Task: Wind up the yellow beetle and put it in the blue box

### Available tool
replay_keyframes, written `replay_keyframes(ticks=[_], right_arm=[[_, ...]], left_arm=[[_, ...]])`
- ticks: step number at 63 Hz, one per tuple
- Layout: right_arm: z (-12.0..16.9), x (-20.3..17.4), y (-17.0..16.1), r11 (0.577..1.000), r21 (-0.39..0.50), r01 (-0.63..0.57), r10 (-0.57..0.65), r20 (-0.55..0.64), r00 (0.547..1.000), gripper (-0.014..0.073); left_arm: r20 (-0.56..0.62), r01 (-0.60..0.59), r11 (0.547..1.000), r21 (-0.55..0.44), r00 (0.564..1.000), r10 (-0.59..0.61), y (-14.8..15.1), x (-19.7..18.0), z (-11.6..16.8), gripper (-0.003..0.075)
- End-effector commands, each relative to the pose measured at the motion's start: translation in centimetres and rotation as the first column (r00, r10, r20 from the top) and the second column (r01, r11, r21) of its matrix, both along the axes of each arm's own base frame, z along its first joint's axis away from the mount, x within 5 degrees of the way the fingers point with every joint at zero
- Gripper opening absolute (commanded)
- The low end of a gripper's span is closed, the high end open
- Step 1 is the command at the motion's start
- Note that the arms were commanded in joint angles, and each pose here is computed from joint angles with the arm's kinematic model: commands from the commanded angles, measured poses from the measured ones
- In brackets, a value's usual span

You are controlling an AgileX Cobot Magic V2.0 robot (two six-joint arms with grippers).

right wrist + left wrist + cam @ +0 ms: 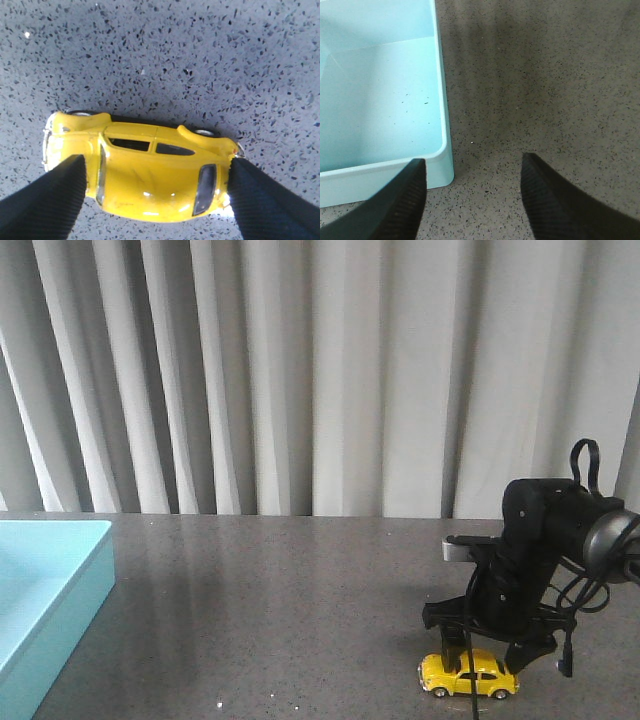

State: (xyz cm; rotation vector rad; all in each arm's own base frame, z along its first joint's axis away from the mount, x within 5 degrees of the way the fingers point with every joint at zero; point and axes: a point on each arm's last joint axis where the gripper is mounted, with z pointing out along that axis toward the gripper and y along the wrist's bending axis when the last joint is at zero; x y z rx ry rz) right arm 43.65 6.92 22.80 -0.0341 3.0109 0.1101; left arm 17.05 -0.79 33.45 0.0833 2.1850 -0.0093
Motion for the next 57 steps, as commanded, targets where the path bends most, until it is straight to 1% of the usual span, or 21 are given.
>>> replay_keyframes(ticks=[1,10,17,25,35,48,57], right_arm=[[1.1,-0.2,-1.9,0.999,-0.037,-0.013,0.013,-0.004,1.0,0.0561],[1.1,-0.1,-4.8,0.999,-0.04,0.032,-0.033,-0.01,0.999,0.0561],[1.0,0.0,-6.8,0.997,-0.072,0.024,-0.025,-0.01,1.0,0.0561],[1.0,-0.1,-8.9,0.994,-0.099,0.045,-0.046,-0.01,0.999,0.0561],[1.0,-0.3,-12.0,0.991,-0.105,0.081,-0.082,-0.011,0.997,0.0561],[1.0,-0.9,-15.7,0.992,-0.117,0.049,-0.051,-0.015,0.999,0.0561],[1.0,-1.3,-17.5,0.991,-0.117,0.062,-0.065,-0.016,0.998,0.0561]], left_arm=[[0.103,-0.004,1.0,-0.012,0.995,0.005,0.0,0.3,1.7,0.0419],[0.103,-0.004,1.0,-0.012,0.995,0.005,0.0,0.3,1.7,0.0419],[0.103,-0.004,1.0,-0.012,0.995,0.005,0.0,0.3,1.7,0.0419],[0.103,-0.004,1.0,-0.012,0.995,0.005,0.0,0.3,1.7,0.0419],[0.103,-0.004,1.0,-0.012,0.995,0.005,0.0,0.3,1.7,0.0419],[0.103,-0.004,1.0,-0.012,0.995,0.005,0.0,0.3,1.7,0.0419],[0.103,-0.004,1.0,-0.012,0.995,0.005,0.0,0.3,1.7,0.0419]])
